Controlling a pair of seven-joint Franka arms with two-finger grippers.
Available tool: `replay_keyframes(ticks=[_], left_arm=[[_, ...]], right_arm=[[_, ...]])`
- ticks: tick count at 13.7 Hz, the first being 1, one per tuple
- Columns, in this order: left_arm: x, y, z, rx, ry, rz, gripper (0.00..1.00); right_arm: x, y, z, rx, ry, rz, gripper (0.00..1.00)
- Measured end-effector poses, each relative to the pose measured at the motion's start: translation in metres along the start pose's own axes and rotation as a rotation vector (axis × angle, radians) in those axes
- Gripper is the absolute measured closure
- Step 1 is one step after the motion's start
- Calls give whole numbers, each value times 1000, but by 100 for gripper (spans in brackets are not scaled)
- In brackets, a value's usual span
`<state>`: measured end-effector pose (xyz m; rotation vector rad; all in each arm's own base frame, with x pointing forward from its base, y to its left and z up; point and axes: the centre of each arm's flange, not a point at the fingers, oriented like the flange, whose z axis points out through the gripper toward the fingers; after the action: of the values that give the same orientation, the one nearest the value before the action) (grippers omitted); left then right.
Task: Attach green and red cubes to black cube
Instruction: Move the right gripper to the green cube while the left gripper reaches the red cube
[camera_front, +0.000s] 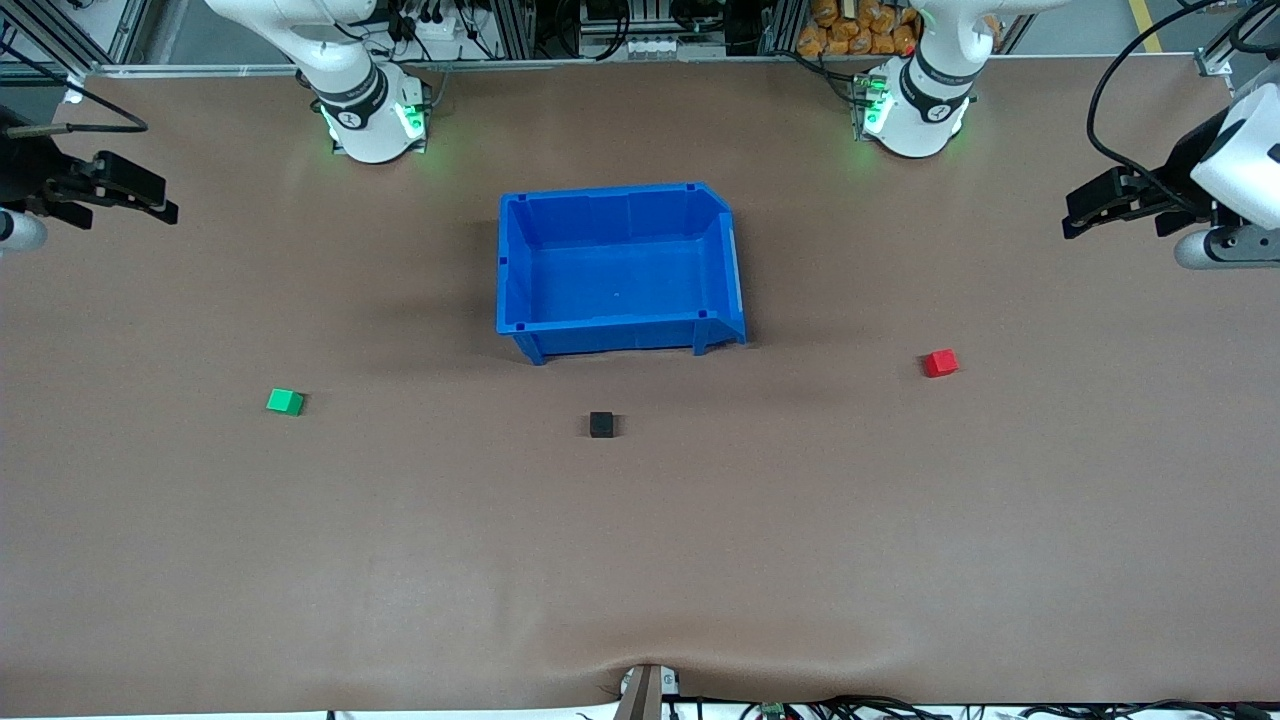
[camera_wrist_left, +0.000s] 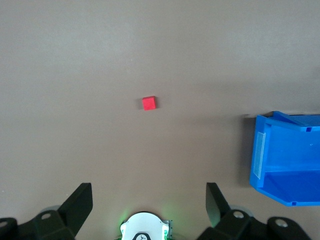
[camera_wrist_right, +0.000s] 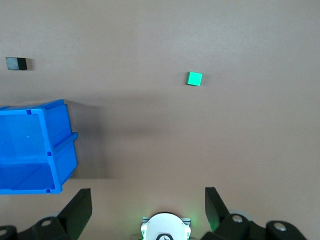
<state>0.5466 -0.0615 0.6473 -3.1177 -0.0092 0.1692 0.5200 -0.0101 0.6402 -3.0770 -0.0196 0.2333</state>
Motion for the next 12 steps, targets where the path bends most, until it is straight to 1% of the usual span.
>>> replay_keyframes(ticks=[3, 5, 9, 12], left_arm=[[21, 0, 30, 0, -54, 0, 0], [42, -1, 55, -1, -72, -3, 0], [74, -5, 103, -3, -118, -11, 0], [87, -5, 127, -4, -145, -22, 0]], right_arm=[[5, 8, 7, 3, -15, 14, 0], [10, 8, 13, 5, -29, 14, 0], [28, 5, 37, 7, -75, 6, 0], [42, 7, 59, 10, -118, 7, 0]])
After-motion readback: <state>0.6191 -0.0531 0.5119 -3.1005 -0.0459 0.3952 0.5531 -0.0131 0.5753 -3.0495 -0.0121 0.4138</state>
